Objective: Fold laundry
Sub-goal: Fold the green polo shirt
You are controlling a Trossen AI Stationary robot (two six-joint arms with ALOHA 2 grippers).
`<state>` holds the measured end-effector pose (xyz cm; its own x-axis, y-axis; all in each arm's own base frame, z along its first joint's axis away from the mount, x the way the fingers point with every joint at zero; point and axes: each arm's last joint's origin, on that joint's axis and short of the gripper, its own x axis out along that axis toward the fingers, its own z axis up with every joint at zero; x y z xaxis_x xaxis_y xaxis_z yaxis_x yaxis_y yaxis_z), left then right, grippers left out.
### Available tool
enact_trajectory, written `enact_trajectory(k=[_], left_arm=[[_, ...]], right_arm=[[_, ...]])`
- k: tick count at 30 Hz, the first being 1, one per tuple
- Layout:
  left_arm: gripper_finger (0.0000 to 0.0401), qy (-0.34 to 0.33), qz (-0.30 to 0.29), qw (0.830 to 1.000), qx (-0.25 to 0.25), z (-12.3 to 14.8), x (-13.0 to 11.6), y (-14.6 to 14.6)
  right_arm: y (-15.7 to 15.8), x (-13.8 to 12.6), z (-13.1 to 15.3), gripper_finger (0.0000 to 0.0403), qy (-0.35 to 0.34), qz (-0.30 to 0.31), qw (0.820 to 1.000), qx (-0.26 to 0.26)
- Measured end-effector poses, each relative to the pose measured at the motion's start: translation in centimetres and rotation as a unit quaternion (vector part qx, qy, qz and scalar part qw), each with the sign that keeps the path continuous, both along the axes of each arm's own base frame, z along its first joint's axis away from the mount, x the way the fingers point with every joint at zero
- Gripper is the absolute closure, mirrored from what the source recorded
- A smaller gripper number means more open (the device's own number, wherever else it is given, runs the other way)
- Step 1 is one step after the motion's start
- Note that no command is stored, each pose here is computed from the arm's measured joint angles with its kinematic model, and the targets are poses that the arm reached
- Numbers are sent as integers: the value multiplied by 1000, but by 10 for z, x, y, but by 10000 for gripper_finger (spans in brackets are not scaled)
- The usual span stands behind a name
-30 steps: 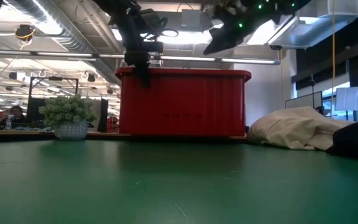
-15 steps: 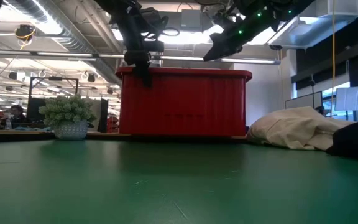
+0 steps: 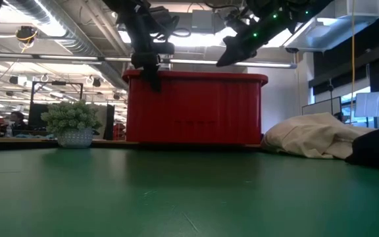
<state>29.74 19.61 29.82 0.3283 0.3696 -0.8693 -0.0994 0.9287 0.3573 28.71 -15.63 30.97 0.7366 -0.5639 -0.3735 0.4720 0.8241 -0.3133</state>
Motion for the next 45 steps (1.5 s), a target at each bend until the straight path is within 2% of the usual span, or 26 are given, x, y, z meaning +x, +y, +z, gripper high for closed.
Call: enact_trajectory(k=[9, 21, 38, 41, 45], left_arm=[[324, 15, -2, 1000, 12, 0, 3, -7], [324, 25, -8, 1000, 0, -2, 2, -11], [324, 49, -15, 999, -11, -4, 7, -30], [324, 53, -16, 998, -12, -4, 7, -31], [324, 53, -16, 998, -11, -4, 7, -31]], right_arm=[[0, 0, 0, 306, -2, 6, 1000, 2], [0, 0, 0, 306, -2, 6, 1000, 1], [-10, -5, 10, 304, -34, -5, 999, -26], [-16, -8, 10, 287, -37, 2, 999, -20], [-23, -12, 10, 236, -42, 4, 999, -13]])
